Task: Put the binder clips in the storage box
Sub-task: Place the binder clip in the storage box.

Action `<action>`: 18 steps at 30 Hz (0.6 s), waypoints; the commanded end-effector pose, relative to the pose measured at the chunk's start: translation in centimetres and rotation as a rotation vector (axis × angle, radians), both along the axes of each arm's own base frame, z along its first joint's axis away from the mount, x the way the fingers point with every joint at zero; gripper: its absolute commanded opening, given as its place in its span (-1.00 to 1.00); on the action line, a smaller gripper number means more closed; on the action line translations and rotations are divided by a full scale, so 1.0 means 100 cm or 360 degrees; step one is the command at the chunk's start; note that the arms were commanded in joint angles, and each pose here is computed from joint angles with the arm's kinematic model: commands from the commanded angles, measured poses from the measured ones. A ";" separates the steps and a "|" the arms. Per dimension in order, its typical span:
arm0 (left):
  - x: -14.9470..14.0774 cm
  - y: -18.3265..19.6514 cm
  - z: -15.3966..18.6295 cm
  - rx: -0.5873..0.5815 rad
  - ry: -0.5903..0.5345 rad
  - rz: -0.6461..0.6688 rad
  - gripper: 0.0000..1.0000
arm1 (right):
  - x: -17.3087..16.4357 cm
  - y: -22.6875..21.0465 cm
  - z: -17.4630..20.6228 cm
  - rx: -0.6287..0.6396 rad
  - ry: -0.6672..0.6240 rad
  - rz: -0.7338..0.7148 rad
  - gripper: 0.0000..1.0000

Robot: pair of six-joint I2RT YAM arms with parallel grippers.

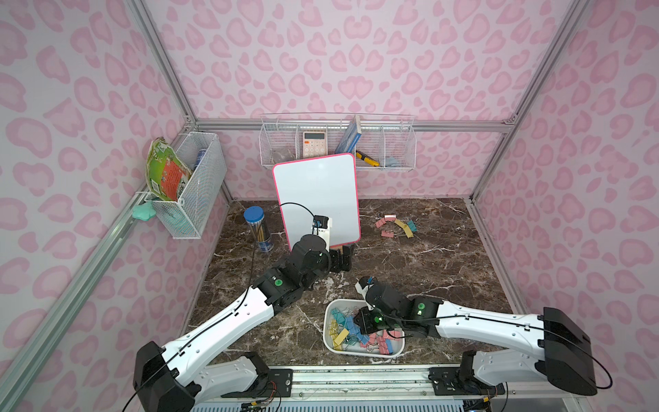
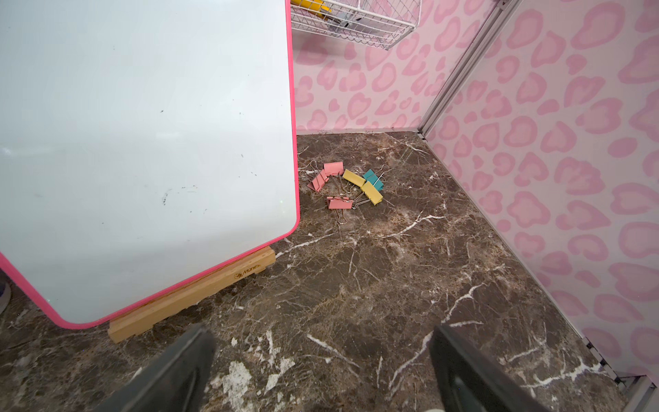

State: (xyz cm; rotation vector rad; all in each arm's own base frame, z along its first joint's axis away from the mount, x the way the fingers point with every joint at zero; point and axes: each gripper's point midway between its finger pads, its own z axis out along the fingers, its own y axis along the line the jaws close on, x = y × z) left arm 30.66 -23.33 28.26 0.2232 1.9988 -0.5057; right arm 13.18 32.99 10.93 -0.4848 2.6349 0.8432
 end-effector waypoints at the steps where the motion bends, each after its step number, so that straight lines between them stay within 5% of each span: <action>1: -0.001 0.004 0.001 0.0017 -0.0006 0.0016 0.99 | 0.009 0.003 0.012 -0.0006 -0.0109 0.0007 -0.45; 5: -0.002 -0.002 0.004 0.0027 -0.0030 -0.0042 0.98 | 0.040 0.001 0.057 0.0148 -0.0271 -0.0136 -0.04; 12: -0.008 -0.011 0.007 0.0005 -0.0013 -0.0145 0.98 | 0.185 -0.105 0.103 0.0177 -0.0573 -0.0754 0.00; 18: -0.015 -0.013 0.006 -0.0014 0.0031 -0.0193 0.98 | 0.310 -0.179 0.079 0.0067 -0.0425 -0.1079 -0.01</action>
